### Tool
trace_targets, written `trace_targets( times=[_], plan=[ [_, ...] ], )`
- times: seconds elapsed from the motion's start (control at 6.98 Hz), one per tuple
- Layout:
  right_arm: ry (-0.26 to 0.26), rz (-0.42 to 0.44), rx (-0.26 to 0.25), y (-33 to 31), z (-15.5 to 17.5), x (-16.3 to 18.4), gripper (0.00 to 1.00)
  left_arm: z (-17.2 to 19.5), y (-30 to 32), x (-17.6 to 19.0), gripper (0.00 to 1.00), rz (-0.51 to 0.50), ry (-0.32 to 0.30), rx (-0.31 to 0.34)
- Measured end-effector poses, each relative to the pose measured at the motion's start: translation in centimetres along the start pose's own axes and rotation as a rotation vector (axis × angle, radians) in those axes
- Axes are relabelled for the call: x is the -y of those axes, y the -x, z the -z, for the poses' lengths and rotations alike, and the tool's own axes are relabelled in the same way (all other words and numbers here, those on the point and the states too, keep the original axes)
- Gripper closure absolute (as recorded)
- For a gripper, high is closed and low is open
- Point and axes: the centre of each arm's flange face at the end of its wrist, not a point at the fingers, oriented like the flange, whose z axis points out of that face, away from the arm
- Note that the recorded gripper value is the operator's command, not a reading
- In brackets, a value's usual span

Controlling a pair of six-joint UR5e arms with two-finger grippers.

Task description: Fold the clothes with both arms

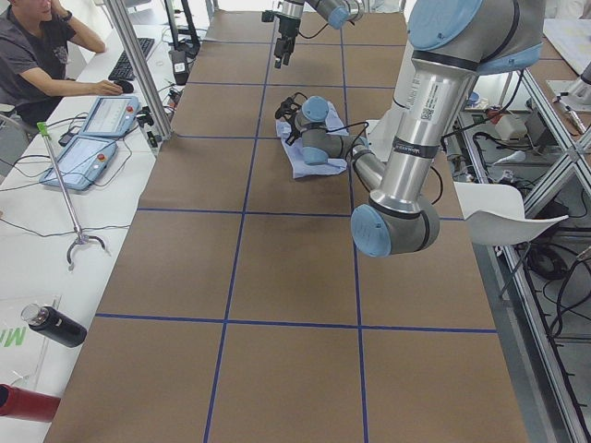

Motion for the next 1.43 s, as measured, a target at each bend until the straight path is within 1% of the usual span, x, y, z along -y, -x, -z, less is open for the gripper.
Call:
trace_targets(
  times=[0.14,0.29,0.43,0.57,0.72,0.86,1.0,1.15,1.29,1.43],
  plan=[
    [-0.001,0.000,-0.001,-0.1,0.0,0.1,0.00,1.4,-0.5,-0.1,1.00,0.039,0.016,0.008],
    [-0.001,0.000,-0.002,-0.1,0.0,0.1,0.00,3.9,-2.1,0.4,1.00,0.097,0.046,0.040],
    [-0.001,0.000,-0.002,-0.2,0.0,0.1,0.00,7.0,-4.4,1.2,1.00,0.155,0.085,0.087],
    [-0.002,-0.002,-0.005,-0.3,-0.1,0.2,0.00,9.3,-6.1,1.7,1.00,0.220,0.120,0.135],
    [-0.002,-0.003,-0.008,-0.5,-0.2,0.2,0.00,9.7,-6.6,1.9,1.00,0.291,0.149,0.186],
    [-0.003,-0.005,-0.011,-0.6,-0.3,0.2,0.00,8.0,-5.7,2.0,1.00,0.345,0.174,0.243],
    [-0.004,-0.005,-0.012,-0.7,-0.3,0.3,0.00,5.0,-4.3,2.2,1.00,0.377,0.191,0.306],
    [-0.005,-0.006,-0.013,-0.7,-0.3,0.3,0.00,1.4,-2.7,2.6,1.00,0.393,0.200,0.370],
    [-0.006,-0.006,-0.014,-0.8,-0.4,0.3,0.00,-1.3,-1.0,2.8,1.00,0.403,0.208,0.423],
    [-0.007,-0.006,-0.015,-0.8,-0.4,0.3,0.00,-2.8,1.0,2.8,1.00,0.412,0.212,0.466]
  ],
)
